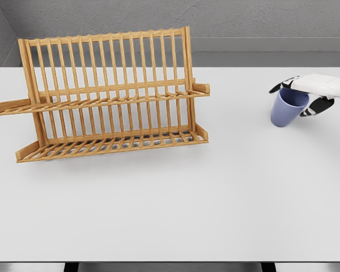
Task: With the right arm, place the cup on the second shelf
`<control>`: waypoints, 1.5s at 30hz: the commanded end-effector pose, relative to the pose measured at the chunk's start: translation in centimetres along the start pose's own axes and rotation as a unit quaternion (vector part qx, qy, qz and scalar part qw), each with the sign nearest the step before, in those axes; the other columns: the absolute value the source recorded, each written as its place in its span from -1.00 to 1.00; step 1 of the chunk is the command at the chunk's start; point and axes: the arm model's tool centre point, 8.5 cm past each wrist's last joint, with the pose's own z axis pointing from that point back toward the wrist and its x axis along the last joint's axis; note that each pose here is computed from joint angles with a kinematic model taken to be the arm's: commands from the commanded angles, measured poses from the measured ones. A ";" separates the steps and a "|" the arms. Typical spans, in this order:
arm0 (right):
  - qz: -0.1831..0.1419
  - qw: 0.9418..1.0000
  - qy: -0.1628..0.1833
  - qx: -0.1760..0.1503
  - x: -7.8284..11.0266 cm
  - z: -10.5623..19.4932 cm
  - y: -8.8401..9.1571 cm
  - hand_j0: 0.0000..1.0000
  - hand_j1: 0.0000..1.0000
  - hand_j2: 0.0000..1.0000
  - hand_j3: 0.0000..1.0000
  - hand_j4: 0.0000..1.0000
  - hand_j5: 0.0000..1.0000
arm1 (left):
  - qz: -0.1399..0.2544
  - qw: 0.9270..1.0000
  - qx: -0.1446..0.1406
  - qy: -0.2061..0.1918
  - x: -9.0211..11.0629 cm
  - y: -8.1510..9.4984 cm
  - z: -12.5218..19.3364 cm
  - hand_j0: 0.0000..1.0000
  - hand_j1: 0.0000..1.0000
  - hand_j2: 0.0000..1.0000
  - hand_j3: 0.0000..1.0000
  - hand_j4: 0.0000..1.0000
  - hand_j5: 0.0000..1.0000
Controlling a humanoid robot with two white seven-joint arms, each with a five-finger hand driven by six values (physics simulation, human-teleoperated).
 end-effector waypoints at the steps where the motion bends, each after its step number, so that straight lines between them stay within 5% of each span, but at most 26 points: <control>1: -0.001 1.000 -0.002 -0.001 0.1 -0.1 0.0 0.48 0.48 0.48 0.48 0.48 0.48 | 0.000 1.000 0.000 0.000 0.0 0.0 0.0 1.00 1.00 1.00 1.00 1.00 1.00; 23: 0.013 0.999 -0.019 -0.022 1.2 -0.5 -2.2 0.35 0.35 0.35 0.35 0.35 0.35 | 0.000 1.000 0.000 0.000 0.0 0.0 0.0 1.00 1.00 1.00 1.00 1.00 1.00; 45: 0.076 0.990 -0.073 -0.093 6.4 -0.5 -9.1 0.35 0.35 0.35 0.35 0.35 0.35 | 0.000 1.000 0.000 0.000 0.0 0.0 0.0 1.00 1.00 1.00 1.00 1.00 1.00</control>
